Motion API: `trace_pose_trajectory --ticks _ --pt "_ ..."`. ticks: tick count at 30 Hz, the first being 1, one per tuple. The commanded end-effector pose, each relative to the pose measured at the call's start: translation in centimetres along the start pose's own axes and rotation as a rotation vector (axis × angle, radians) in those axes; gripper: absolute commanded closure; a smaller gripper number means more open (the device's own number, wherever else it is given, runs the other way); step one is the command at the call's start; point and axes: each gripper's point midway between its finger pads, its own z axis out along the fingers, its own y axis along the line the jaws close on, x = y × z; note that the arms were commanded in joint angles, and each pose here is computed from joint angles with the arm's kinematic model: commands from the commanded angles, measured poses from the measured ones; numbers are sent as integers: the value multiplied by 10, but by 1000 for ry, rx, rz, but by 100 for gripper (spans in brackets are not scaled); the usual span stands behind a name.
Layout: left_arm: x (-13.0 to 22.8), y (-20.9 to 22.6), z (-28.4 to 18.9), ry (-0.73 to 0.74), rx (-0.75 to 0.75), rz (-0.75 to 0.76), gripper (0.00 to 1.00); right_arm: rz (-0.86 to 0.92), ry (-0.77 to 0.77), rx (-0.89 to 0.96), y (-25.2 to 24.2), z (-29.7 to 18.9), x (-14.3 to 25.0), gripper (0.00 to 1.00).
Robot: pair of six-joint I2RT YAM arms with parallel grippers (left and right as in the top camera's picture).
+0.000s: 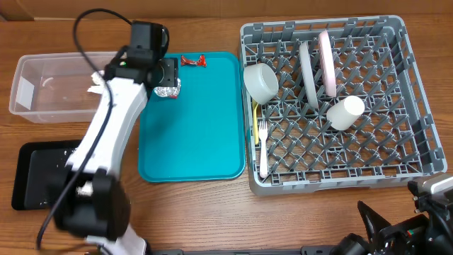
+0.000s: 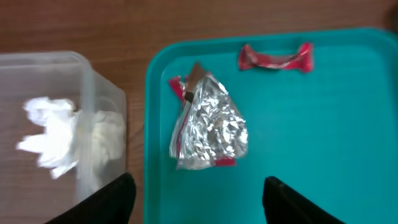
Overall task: Sort waste into correct bins and load items into the dishwasher rack
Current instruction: 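Drop the tissue into the clear plastic bin, then grasp the silver foil wrapper and drop it into the clear bin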
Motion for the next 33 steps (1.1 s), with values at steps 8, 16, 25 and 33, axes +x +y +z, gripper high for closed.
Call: trace_pose_trajectory --ticks 8,16,25,33 --pt "2 10 90 -10 -112 8 27 3 -8 6 -1 0 -2 0" --pt "15 0 119 19 -52 -2 48 3 -8 6 -1 0 -2 0" --pt "2 -14 76 33 56 -33 96 3 -8 6 -1 0 -2 0" --pt "-36 53 -60 -122 -88 -130 96 3 -8 6 -1 0 -2 0"
